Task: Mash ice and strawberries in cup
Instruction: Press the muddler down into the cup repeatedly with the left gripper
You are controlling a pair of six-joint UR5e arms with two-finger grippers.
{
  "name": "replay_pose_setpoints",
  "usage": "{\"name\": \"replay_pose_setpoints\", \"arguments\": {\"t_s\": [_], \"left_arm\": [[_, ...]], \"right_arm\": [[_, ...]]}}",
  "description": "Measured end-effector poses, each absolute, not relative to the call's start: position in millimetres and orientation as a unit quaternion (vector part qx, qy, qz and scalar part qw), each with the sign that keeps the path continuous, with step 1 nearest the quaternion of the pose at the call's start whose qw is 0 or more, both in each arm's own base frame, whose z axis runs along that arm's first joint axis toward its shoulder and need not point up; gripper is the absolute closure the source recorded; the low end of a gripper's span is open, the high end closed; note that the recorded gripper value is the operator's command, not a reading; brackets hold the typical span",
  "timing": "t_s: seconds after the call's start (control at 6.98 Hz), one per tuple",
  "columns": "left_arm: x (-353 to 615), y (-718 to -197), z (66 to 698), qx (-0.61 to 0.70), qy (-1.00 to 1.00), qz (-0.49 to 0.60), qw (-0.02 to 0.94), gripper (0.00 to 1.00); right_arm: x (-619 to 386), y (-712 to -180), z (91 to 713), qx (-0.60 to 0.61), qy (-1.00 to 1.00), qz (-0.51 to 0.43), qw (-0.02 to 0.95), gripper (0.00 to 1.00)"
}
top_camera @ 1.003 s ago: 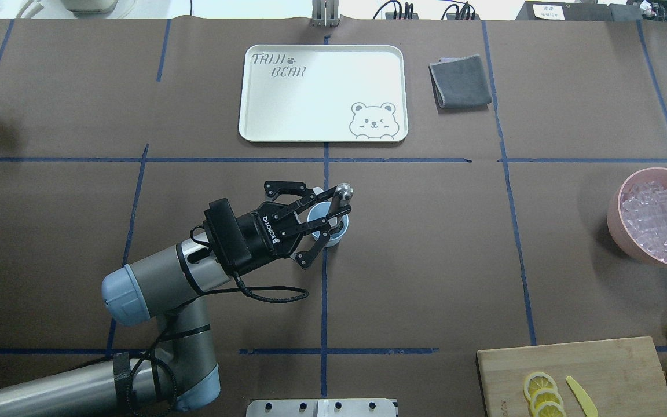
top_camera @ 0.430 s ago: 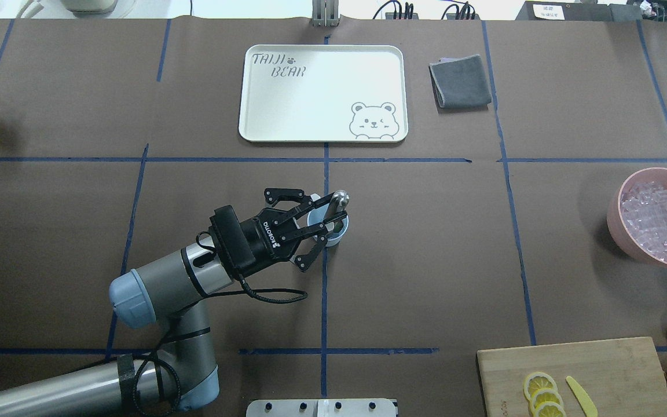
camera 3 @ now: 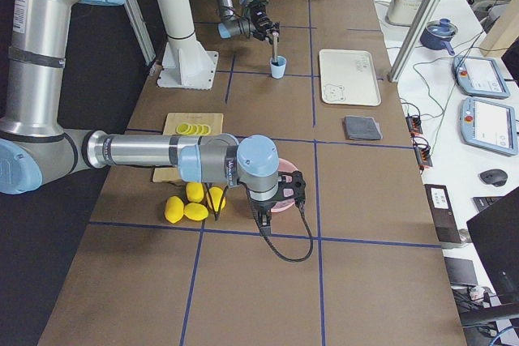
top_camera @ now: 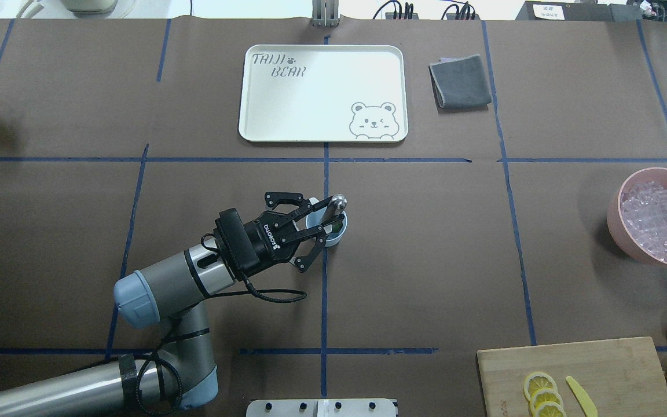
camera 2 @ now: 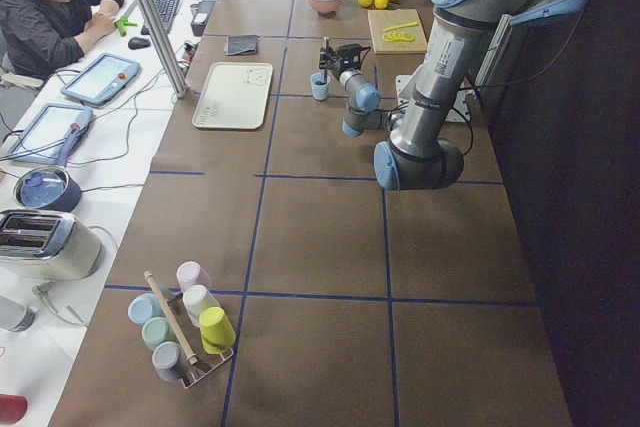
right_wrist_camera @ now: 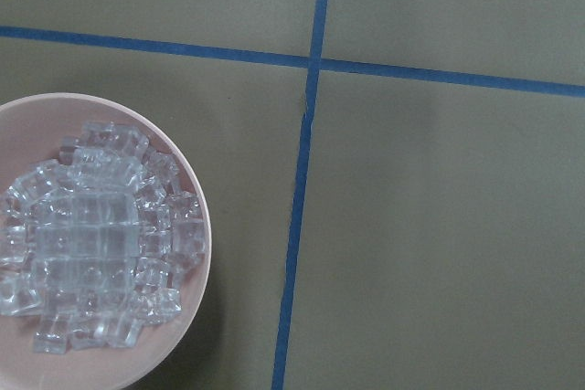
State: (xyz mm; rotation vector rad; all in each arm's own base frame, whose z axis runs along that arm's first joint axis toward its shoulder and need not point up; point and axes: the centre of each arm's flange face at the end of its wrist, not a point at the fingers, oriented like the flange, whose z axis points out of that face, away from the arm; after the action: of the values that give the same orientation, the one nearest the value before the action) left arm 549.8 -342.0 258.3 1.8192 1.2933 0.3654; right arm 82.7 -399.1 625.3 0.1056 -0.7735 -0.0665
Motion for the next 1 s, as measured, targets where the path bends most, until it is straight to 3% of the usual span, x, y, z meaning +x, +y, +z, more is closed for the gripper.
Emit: {"name": "replay_pose_setpoints", "arguments": {"t_s": [1.0], "left_arm": [[522.5, -354.6, 208.6, 0.744, 0.522, 0.115, 0.402, 1.0]], "right_arm": [[82.6, -399.1, 625.3, 0.051, -0.377, -0.032, 0.924, 0.01]]}}
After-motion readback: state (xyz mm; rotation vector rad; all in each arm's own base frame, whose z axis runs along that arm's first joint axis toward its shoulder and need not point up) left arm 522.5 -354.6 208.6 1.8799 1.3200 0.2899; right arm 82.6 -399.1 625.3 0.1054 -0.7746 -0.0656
